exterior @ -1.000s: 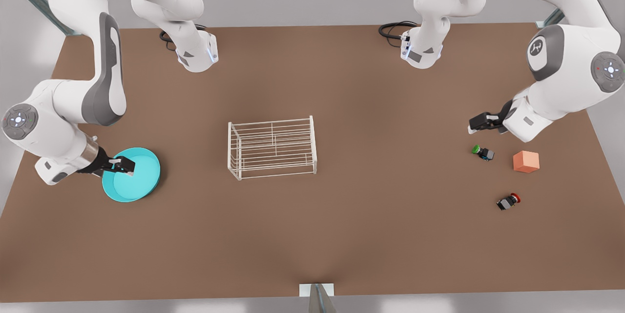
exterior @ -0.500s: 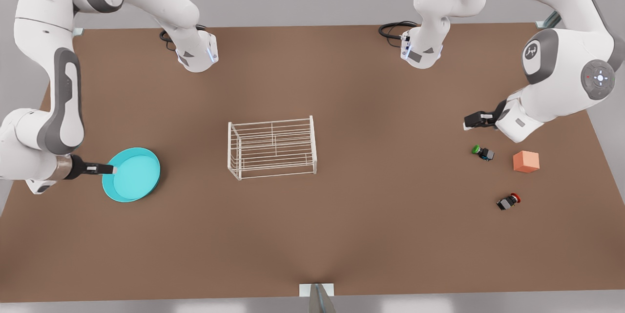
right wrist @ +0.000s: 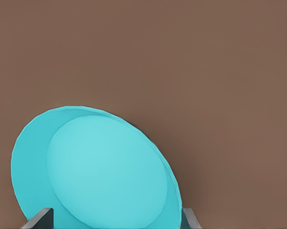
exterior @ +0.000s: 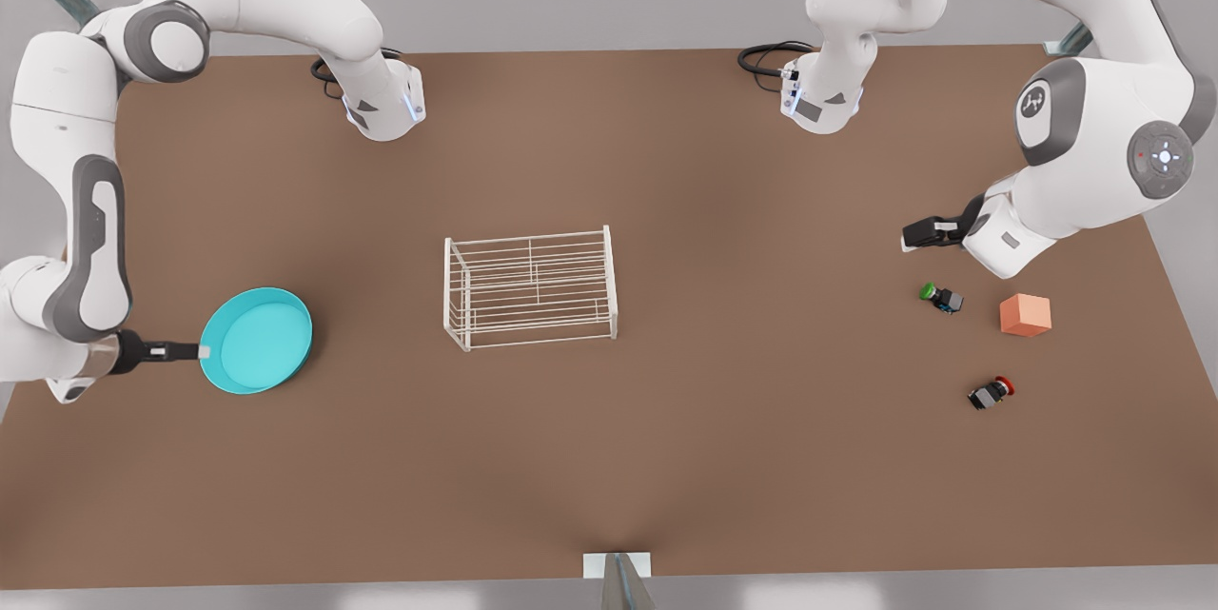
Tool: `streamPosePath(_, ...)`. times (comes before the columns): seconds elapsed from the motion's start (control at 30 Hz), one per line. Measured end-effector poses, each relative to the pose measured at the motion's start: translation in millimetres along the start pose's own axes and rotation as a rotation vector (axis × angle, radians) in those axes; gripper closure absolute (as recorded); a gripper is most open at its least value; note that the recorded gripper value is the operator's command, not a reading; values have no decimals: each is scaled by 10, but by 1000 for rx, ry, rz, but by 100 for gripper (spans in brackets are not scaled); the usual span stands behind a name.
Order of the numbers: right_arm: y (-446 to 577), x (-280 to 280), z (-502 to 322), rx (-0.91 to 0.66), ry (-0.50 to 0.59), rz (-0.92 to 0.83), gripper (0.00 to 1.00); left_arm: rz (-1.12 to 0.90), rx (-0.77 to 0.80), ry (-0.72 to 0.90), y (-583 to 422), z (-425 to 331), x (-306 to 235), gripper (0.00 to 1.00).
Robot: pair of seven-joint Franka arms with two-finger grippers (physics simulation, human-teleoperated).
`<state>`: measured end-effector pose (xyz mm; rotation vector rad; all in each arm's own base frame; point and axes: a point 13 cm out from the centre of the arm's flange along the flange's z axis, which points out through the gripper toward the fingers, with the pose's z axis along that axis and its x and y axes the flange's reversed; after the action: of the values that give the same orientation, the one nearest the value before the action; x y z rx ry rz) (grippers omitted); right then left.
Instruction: Place the plate on the shelf with right arm and place the red button switch in the plate with left arm
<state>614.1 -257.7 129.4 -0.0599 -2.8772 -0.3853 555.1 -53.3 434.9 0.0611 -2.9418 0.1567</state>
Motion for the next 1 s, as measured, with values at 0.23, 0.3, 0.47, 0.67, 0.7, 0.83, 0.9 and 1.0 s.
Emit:
streamPosePath(0.23, -407, 28, 223, -37, -5, -4, 0, -6, -2, 5, 0, 16, 13, 0)
streamPosePath(0.3, -490, 64, 275, -48, -9, -12, 0, -8, -2, 7, 0, 25, 16, 0)
streamPosePath(0.47, -492, 99, 584, -56, 3, -51, 2, -10, -3, 8, -11, 30, 19, 0)
streamPosePath(0.67, -495, 34, 682, -49, -13, -83, 22, -14, -3, 9, -12, 33, 20, 0)
streamPosePath(0.7, -483, 23, 686, -49, -14, -88, 23, -14, -3, 9, -12, 34, 20, 0)
streamPosePath(0.83, -425, -5, 712, -49, -16, -105, 26, -16, -3, 9, -14, 34, 22, 0)
streamPosePath(0.9, -396, -7, 733, -52, -14, -112, 31, -19, -3, 10, -14, 38, 23, 0)
streamPosePath(1.0, -382, -11, 739, -56, -16, -119, 44, -20, -4, 11, -37, 44, 25, 0)
